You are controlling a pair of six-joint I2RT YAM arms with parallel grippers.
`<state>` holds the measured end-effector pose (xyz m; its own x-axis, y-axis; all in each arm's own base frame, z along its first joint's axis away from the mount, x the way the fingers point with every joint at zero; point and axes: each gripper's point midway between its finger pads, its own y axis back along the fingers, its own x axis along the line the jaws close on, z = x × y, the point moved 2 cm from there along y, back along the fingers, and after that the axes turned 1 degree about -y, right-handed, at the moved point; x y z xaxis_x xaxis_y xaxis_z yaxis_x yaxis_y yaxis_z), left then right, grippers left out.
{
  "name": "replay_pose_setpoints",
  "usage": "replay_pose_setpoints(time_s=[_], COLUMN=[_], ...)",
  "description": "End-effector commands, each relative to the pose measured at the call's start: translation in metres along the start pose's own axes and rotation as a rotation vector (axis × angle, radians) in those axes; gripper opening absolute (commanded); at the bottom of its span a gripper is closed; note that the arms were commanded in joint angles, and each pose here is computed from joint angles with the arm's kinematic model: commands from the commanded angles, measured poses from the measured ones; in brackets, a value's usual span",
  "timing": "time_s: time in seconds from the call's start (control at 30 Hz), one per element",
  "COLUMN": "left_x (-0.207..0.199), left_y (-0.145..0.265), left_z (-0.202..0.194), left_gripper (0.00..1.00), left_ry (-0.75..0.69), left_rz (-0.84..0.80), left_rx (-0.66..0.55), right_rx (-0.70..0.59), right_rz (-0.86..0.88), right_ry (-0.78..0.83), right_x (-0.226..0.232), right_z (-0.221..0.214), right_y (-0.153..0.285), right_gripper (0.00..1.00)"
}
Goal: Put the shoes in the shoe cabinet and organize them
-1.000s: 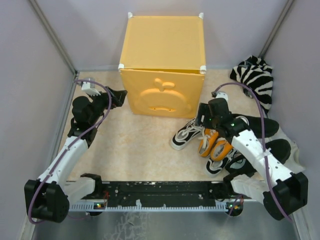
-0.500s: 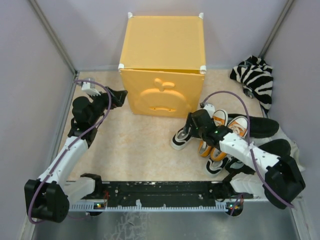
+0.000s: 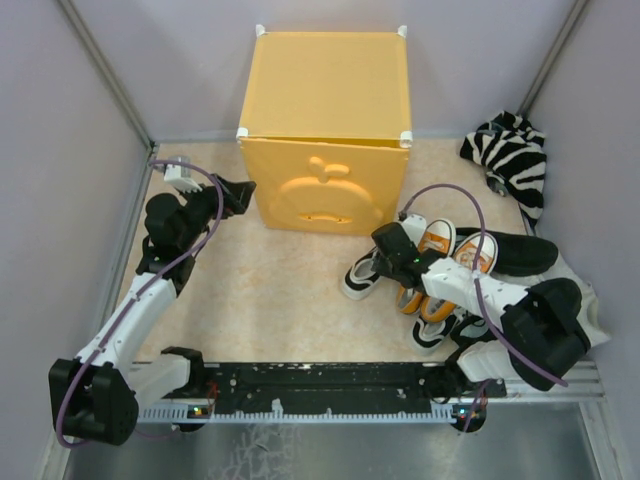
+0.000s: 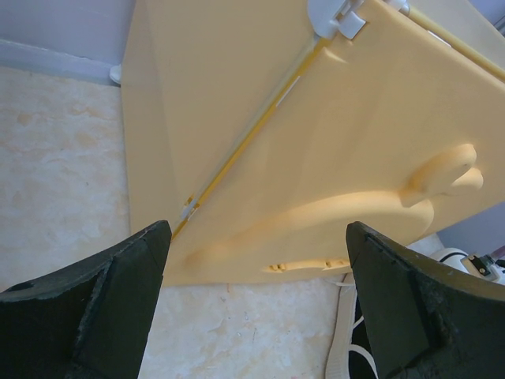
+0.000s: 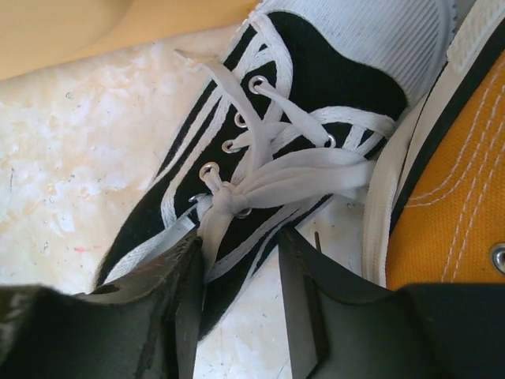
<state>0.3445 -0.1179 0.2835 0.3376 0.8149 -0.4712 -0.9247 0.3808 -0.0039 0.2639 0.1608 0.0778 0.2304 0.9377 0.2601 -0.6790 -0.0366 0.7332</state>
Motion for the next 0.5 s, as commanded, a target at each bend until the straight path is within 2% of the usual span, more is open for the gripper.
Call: replay_pose_setpoints(time_s=[0.0, 0.2, 0.37, 0.47], left_x=[-0.003, -0.003, -0.005, -0.007], left_y=[0.003, 0.002, 0.003, 0.005], left_z=[0.004, 0.004, 0.005, 0.006], left_gripper=[0.98, 0.98, 0.98, 0.98], left_ry=[-0.015, -0.014, -0.009, -0.009], left_rz=[-0.009, -0.011, -0.020, -0.023], left_rx=[-0.025, -0.024, -0.024, -0.027], right_rx=[-0.037, 0.004, 0.037, 0.071], right_rz=[0.019, -0.011, -0.041, -0.067], right_ry=[-0.034, 0.008, 0.024, 0.017], right_x=[0.007, 0.003, 0.002, -0.001], right_z=[0.004, -0.008, -0.017, -0.026], right_y=[-0.006, -0.017, -0.027, -0.034], right_gripper=[0.38, 0.40, 0.51, 0.53])
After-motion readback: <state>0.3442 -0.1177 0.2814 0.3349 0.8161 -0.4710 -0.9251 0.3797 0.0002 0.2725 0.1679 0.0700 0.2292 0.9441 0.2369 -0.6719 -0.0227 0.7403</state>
